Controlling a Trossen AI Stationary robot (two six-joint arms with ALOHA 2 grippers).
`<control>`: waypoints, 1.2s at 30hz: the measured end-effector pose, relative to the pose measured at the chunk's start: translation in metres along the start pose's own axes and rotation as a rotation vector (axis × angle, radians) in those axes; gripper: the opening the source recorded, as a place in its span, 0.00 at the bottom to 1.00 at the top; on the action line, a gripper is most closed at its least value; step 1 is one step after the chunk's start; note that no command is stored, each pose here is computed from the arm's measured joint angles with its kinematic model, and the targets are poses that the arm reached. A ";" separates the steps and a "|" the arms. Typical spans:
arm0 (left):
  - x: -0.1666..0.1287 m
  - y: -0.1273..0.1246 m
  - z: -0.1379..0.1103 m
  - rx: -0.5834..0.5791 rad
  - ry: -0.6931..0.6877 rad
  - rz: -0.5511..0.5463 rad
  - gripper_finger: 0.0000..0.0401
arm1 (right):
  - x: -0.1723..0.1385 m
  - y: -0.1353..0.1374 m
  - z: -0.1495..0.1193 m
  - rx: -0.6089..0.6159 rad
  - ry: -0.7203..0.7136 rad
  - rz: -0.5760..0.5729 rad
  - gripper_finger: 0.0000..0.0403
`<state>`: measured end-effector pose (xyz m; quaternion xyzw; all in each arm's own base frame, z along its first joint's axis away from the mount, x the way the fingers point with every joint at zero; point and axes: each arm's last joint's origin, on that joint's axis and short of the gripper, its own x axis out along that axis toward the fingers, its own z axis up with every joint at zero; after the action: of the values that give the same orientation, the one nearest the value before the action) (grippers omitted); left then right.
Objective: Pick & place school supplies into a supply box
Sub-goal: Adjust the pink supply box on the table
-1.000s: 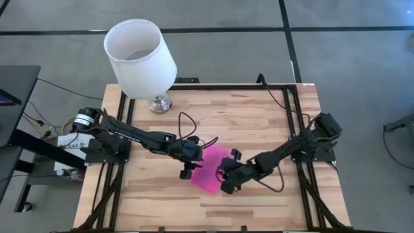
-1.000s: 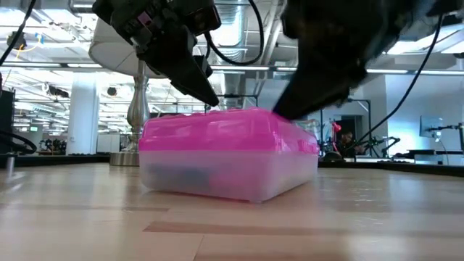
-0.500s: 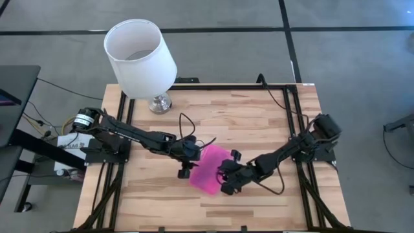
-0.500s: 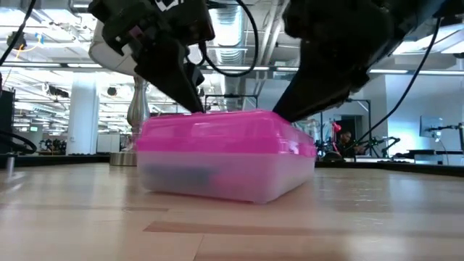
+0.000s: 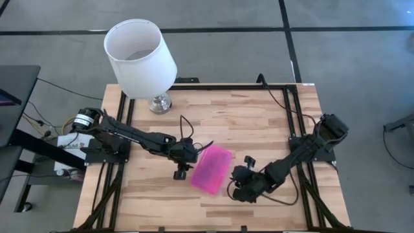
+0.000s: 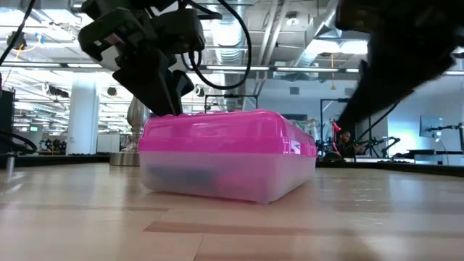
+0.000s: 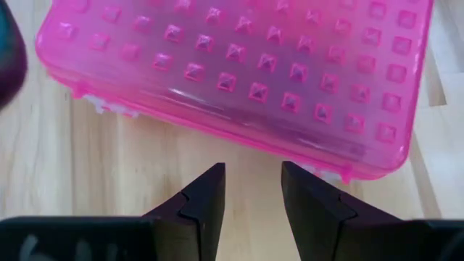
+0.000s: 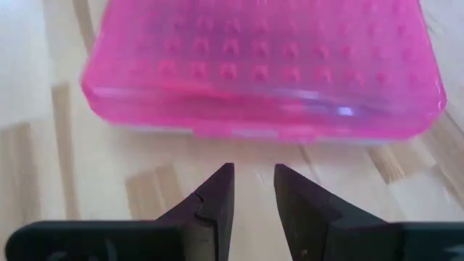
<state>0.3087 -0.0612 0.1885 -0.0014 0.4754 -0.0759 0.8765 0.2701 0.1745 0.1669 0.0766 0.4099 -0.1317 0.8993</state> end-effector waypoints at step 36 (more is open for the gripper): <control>0.013 -0.035 -0.015 -0.091 -0.184 0.042 0.32 | 0.044 -0.062 0.040 -0.027 0.090 -0.104 0.23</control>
<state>0.2987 -0.0969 0.1718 -0.0381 0.3956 -0.0354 0.9170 0.3085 0.0980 0.1579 0.0489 0.4548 -0.1690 0.8730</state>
